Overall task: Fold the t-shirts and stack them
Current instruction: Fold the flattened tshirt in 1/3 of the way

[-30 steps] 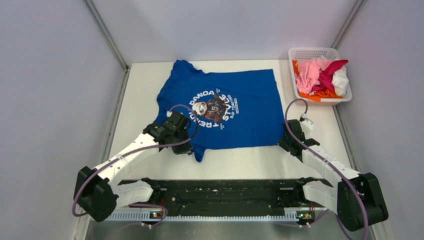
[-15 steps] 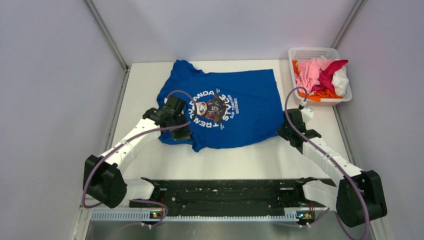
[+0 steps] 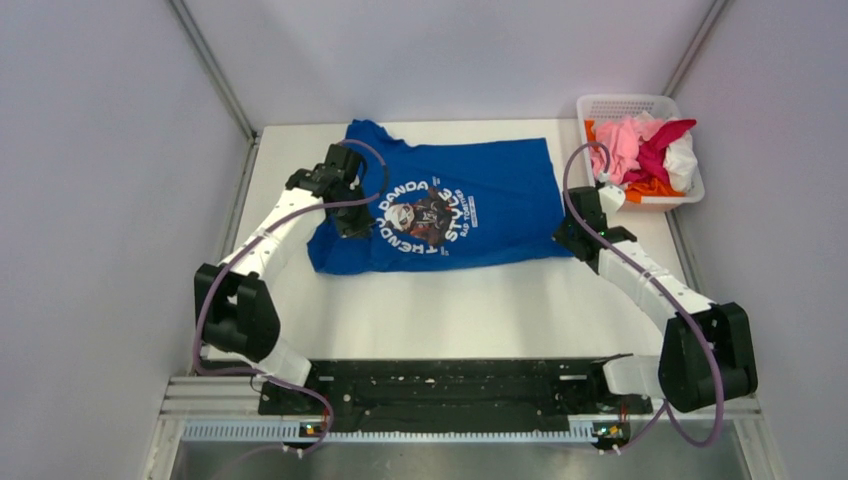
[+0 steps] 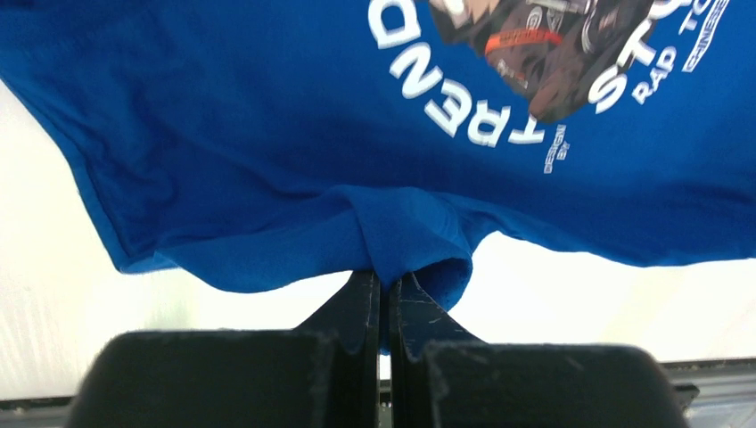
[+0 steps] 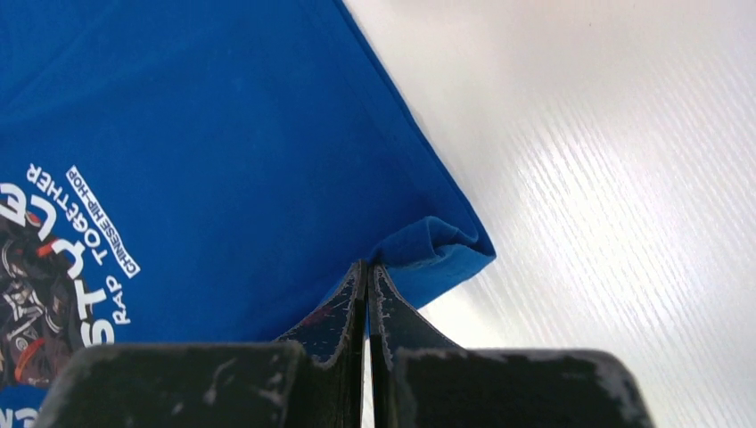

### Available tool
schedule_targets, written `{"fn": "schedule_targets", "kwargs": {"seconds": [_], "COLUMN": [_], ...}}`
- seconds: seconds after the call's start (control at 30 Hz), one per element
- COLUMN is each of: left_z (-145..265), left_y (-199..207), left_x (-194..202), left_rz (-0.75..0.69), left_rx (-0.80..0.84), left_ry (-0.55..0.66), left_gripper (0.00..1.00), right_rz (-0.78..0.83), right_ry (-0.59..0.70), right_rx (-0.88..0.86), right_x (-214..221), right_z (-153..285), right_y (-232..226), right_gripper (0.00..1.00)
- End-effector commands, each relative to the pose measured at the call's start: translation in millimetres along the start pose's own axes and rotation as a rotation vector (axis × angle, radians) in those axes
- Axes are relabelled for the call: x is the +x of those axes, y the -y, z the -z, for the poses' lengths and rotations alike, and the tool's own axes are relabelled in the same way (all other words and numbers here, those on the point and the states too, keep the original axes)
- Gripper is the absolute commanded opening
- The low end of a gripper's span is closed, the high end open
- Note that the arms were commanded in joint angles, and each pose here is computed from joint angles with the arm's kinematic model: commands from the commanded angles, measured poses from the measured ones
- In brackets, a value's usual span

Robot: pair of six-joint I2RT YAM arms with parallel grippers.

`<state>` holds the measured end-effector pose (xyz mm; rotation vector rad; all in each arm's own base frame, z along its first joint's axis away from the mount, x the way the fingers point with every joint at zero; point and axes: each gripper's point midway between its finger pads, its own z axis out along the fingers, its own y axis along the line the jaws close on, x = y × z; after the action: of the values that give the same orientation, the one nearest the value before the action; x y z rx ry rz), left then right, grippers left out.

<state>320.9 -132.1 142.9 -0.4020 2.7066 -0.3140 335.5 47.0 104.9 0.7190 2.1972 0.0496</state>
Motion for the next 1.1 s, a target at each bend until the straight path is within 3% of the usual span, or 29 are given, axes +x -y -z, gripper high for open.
{"fn": "schedule_targets", "kwargs": {"seconds": [0.0, 0.3, 0.7, 0.93, 0.97, 1.0, 1.07], "left_z": [1, -14, -51, -73, -78, -83, -92], "left_y": [1, 9, 3, 8, 7, 6, 4], "left_x": [-36, -89, -115, -147, -151, -154, -162], "left_rz": [-0.027, -0.091, -0.109, -0.133, -0.132, -0.134, -0.137], "left_rx": [-0.039, -0.068, -0.089, -0.093, -0.105, -0.116, -0.133], "left_ry": [0.073, 0.15, 0.108, 0.169, 0.175, 0.177, 0.185], "left_gripper": [0.0, 0.0, 0.0, 0.01, 0.04, 0.17, 0.53], "right_rz": [-0.007, 0.004, 0.049, 0.089, 0.092, 0.097, 0.098], "right_ry": [0.071, 0.066, 0.074, 0.065, 0.062, 0.058, 0.05], "right_rx": [-0.023, -0.028, -0.029, -0.027, -0.024, -0.025, -0.005], "right_x": [-35, -48, -59, -66, -66, -67, -72], "right_z": [-7, -34, -64, -92, -96, -99, -102], "right_y": [-16, -33, -44, -56, -57, -58, -59], "right_gripper": [0.0, 0.0, 0.0, 0.0, 0.0, 0.0, 0.24]}}
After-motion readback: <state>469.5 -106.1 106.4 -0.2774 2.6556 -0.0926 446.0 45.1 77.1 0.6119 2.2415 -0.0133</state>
